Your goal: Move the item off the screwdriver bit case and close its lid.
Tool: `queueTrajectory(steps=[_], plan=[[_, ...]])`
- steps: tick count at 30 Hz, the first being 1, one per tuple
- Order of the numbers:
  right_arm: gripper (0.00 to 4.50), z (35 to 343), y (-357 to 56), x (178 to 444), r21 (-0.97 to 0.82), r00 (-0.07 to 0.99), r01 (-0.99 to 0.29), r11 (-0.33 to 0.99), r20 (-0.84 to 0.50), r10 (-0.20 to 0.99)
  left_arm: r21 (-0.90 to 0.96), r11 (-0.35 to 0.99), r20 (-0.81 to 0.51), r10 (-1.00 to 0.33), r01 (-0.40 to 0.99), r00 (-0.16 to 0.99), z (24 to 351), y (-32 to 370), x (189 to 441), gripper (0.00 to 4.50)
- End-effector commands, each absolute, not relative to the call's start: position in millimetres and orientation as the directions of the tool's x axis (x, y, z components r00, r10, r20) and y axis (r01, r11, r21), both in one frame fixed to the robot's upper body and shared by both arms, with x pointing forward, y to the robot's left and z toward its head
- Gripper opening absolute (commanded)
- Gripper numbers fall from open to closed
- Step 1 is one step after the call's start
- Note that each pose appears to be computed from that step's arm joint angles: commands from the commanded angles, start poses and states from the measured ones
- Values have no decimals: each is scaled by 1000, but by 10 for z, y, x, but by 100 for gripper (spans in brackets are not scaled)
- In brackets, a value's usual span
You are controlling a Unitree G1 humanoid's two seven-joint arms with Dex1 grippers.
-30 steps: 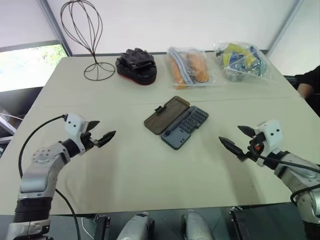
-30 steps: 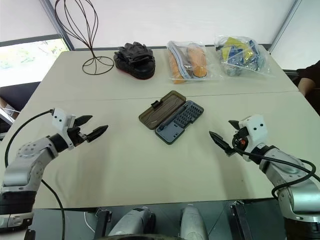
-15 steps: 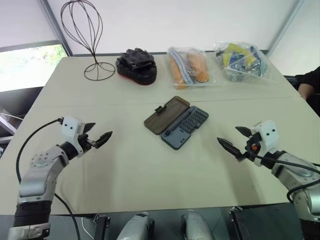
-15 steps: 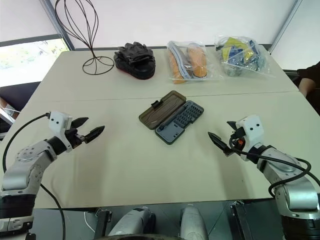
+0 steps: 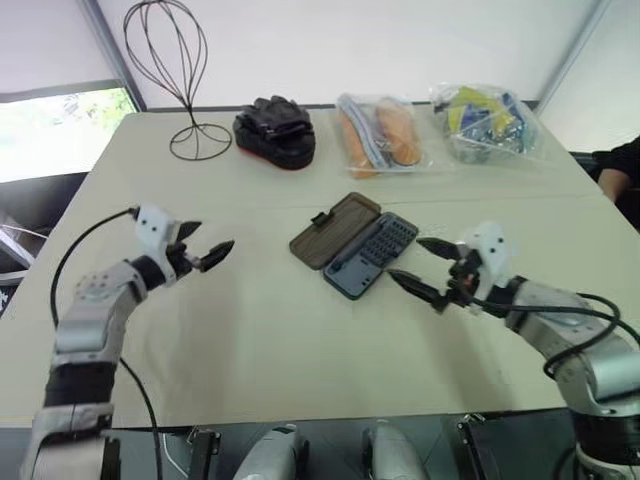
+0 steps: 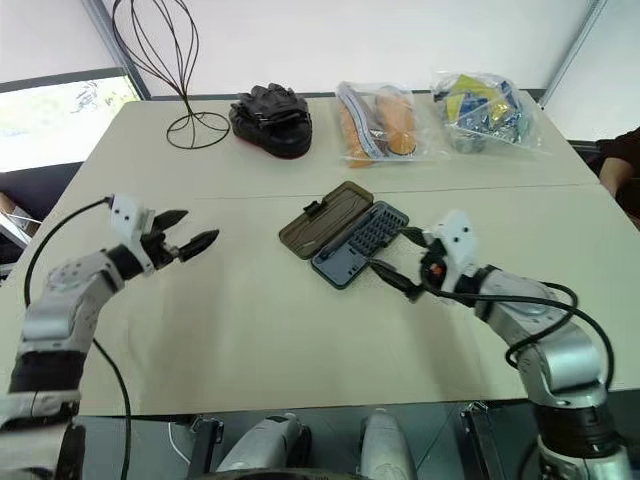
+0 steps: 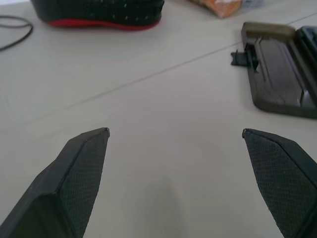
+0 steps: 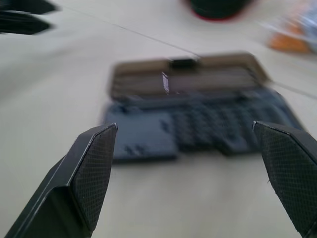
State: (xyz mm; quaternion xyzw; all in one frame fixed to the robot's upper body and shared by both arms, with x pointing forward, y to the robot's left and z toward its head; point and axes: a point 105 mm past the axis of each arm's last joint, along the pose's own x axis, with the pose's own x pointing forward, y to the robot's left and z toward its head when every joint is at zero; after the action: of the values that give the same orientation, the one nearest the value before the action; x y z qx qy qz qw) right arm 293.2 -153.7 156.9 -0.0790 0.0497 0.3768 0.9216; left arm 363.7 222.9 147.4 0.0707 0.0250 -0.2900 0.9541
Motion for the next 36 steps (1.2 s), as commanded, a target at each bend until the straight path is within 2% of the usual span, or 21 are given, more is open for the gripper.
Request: queueTrajectory(steps=[1,3,6,11,17,20,23,26,31,36], plan=[[450,1626,-1491,2950,-136,720,-694,707,-127,682,164,760,-78,-625,629,776,1642,2036,3850,449],[450,1617,-1463,2956,-139,720,-694,707,-125,682,168,729,-88,-659,664,747,1672,1908,3975,449],[450,1599,-1423,2967,-154,737,-675,721,-110,667,172,658,-139,-721,733,679,1643,1482,4259,449],[450,1562,-1458,2929,-149,791,-611,778,-82,606,136,598,-228,-757,790,612,1455,1138,4361,449],[450,1519,-1477,2828,-140,830,-558,818,-72,553,170,611,-385,-681,773,623,1134,1175,4368,449],[450,1509,-1505,2822,-141,845,-534,834,-68,530,148,644,-500,-607,751,618,863,1310,4320,449],[450,1500,-1506,2832,-144,851,-525,839,-66,521,75,698,-509,-587,712,629,761,1370,4298,365],[450,1508,-1519,2851,-149,855,-518,842,-63,515,3,702,-512,-611,713,604,708,1353,4252,231],[450,1513,-1553,2864,-154,859,-511,846,-62,508,-16,669,-546,-629,743,554,645,1336,4190,3],[450,1505,-1555,2870,-155,860,-509,847,-64,505,-19,647,-564,-636,762,526,644,1333,4166,3]])
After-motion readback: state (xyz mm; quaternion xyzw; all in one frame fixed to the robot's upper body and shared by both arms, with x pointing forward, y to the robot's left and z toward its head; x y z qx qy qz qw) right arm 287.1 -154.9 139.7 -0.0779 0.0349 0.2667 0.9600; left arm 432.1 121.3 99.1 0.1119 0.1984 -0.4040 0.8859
